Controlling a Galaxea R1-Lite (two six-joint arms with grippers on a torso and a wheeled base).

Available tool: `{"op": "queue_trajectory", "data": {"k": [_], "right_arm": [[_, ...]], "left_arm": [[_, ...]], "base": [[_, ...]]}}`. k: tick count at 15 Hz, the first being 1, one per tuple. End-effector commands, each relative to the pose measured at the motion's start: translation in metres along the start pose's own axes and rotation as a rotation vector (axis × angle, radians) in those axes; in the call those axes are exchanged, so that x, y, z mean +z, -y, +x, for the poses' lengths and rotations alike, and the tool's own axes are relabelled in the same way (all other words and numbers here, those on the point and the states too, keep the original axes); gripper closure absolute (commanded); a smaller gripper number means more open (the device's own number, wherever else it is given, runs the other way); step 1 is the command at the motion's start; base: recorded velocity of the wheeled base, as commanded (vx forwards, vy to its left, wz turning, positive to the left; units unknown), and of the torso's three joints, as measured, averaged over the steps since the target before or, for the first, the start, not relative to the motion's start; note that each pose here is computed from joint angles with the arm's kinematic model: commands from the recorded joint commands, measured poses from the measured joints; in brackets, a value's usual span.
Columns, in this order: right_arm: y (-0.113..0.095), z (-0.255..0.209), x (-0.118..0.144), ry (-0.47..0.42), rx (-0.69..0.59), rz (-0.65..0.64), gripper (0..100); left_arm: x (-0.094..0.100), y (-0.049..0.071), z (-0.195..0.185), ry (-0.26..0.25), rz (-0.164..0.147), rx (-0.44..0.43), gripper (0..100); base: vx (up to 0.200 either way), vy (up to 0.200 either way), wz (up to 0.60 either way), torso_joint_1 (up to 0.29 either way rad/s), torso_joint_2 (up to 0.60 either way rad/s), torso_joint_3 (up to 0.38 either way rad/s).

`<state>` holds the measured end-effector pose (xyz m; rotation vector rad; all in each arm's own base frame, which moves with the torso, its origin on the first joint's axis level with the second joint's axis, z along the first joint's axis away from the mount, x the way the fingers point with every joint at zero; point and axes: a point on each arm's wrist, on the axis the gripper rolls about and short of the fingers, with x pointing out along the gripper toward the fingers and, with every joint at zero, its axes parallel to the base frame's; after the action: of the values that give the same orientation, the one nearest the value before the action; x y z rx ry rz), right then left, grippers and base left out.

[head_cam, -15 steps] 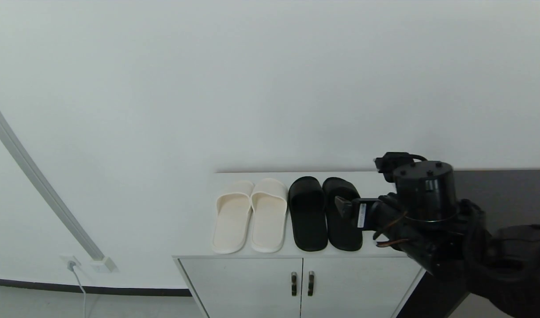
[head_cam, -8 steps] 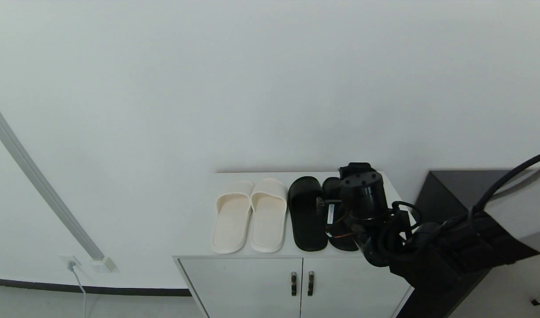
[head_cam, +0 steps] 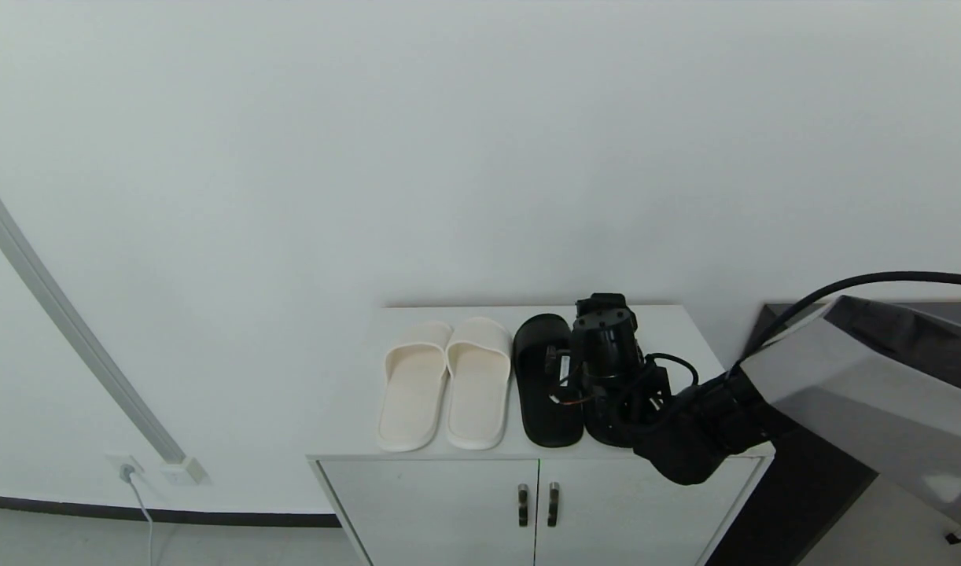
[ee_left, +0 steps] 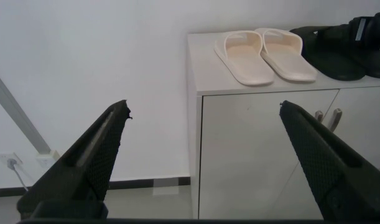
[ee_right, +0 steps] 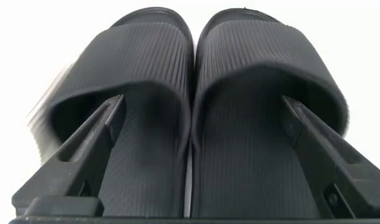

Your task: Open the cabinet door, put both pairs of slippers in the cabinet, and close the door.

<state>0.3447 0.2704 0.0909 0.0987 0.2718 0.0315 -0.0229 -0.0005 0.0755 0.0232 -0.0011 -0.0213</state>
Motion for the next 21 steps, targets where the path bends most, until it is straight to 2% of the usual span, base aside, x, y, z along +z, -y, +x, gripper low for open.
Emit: {"op": "queue_trajectory", "data": {"k": [1,7,8,15,17,19,21], "right_arm": [[-0.003,0.018,-0.01,-0.003,-0.011,-0.009,0],[-0.008,0.044,-0.016,0.018,-0.021,-0.01,0],[-0.009,0.045,-0.016,0.02,-0.021,-0.01,100],[-0.008,0.039,-0.006,0.04,-0.025,-0.022,100],[-0.005,0.023,0.006,0.046,-0.014,-0.028,100],[0.006,-0.012,0.028,0.085,0.012,-0.062,100],[0.015,-0.034,0.034,0.108,0.045,-0.094,100]], "left_arm": [[0.0,0.0,0.0,-0.001,0.0,0.0,0],[0.0,0.0,0.0,-0.001,0.0,0.0,0],[0.0,0.0,0.0,-0.001,0.0,0.0,0],[0.0,0.0,0.0,-0.001,-0.003,0.0,0],[0.0,0.0,0.0,-0.002,-0.003,0.0,0],[0.0,0.0,0.0,-0.001,-0.002,0.001,0],[0.0,0.0,0.0,-0.001,-0.005,0.001,0]], "base": [[0.0,0.0,0.0,0.0,0.0,0.0],[0.0,0.0,0.0,0.0,0.0,0.0],[0.0,0.0,0.0,0.0,0.0,0.0],[0.0,0.0,0.0,0.0,0.0,0.0],[0.0,0.0,0.0,0.0,0.0,0.0],[0.0,0.0,0.0,0.0,0.0,0.0],[0.0,0.0,0.0,0.0,0.0,0.0]]}}
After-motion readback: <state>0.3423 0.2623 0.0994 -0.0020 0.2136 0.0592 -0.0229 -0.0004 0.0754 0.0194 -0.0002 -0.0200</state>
